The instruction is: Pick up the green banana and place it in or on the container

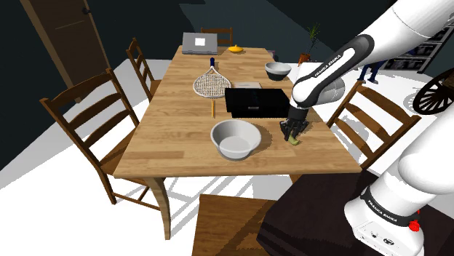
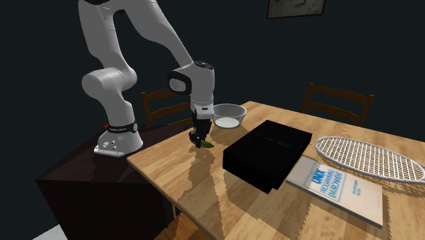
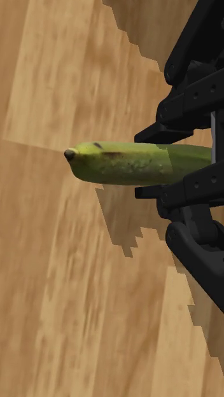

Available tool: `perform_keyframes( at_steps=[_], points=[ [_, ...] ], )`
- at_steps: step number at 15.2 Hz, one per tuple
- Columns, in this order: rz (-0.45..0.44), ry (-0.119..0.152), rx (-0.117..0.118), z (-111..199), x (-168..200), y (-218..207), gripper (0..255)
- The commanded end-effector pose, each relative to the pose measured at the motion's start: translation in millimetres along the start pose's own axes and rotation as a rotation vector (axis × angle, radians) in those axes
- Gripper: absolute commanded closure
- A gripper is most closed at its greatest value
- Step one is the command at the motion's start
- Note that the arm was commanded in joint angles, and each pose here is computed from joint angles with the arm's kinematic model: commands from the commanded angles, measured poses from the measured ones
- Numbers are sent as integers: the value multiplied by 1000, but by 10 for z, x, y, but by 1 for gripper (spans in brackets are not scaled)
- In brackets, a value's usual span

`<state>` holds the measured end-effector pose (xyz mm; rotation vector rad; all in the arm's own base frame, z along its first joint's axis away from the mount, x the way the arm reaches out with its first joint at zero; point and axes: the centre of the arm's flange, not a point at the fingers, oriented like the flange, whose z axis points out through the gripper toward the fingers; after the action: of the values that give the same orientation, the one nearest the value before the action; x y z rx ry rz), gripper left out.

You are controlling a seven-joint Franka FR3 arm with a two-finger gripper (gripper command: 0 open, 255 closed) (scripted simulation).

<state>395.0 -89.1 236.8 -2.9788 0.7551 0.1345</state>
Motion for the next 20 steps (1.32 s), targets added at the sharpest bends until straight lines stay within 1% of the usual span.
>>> perform_keyframes(
  at_steps=[1,7,20],
  points=[
    [0,0,0,0,0,0,255],
    [0,0,0,1,0,0,255],
    [0,0,0,-682,-69,-29,255]
  ],
)
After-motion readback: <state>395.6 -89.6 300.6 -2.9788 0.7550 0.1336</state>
